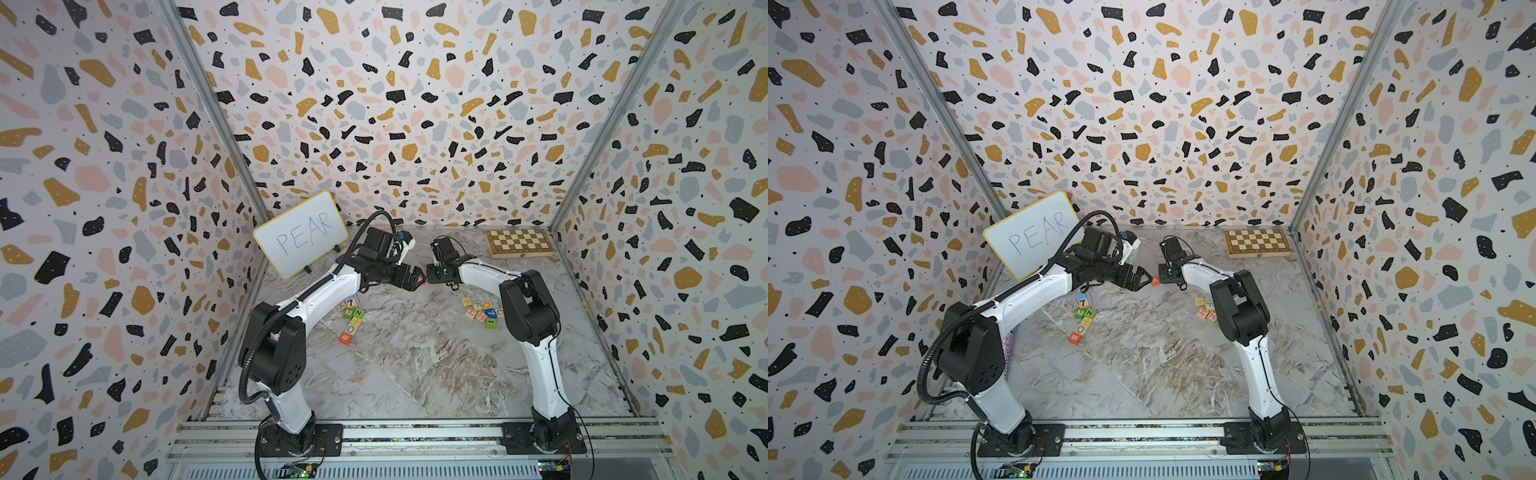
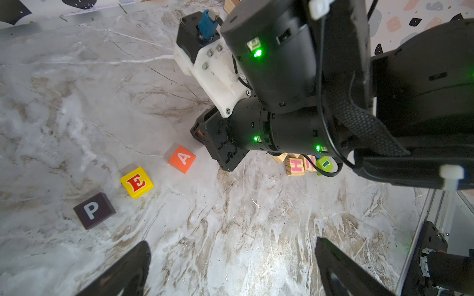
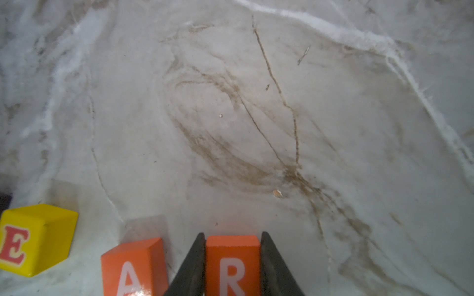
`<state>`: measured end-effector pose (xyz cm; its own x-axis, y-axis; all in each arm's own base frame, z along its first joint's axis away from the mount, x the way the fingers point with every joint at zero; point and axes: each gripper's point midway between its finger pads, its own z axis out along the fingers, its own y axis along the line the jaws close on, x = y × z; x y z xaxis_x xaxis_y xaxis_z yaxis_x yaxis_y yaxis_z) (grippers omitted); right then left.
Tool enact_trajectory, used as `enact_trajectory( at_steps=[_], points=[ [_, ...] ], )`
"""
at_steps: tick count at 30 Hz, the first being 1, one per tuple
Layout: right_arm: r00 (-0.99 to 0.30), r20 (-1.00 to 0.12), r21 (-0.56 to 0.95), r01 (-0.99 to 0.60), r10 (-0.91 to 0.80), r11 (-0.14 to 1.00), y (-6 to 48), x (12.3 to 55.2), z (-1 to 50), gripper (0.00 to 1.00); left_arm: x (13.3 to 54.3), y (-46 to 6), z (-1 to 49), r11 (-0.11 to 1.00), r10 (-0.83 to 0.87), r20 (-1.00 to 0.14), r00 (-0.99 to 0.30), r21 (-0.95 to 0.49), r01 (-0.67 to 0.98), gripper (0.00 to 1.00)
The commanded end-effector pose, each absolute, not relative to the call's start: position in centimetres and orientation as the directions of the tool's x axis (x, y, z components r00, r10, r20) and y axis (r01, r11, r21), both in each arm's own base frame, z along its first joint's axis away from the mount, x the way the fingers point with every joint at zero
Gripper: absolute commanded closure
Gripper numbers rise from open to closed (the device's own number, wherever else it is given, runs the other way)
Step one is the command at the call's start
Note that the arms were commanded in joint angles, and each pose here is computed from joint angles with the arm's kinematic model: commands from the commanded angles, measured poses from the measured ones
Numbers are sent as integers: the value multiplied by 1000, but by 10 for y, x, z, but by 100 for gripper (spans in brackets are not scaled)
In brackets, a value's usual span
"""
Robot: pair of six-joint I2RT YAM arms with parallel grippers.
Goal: Spell the uppercase word “pear” with letter blocks
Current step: Place the letter block at the center of the board.
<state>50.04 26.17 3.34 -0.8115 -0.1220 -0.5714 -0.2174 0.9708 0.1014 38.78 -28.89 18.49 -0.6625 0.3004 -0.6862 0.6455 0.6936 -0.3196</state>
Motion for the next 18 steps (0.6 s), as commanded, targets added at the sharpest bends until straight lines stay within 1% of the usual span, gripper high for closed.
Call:
enact_trajectory(
  at_steps=[1,3,12,18],
  points=[
    [-834,-534,87,-218,-139,972,259,488,37,62,390,-293,187,687,292,-702,-650,-319,653,1],
    [-831,-538,89,-219,-138,972,260,489,40,55,389,-293,189,687,292,-703,-648,-317,654,1],
    [-807,-576,107,-234,-132,966,265,493,70,50,389,-292,193,689,292,-710,-641,-309,656,1],
    [-764,-624,115,-302,-168,946,280,486,103,46,389,-289,198,694,288,-718,-633,-299,655,1]
  ],
)
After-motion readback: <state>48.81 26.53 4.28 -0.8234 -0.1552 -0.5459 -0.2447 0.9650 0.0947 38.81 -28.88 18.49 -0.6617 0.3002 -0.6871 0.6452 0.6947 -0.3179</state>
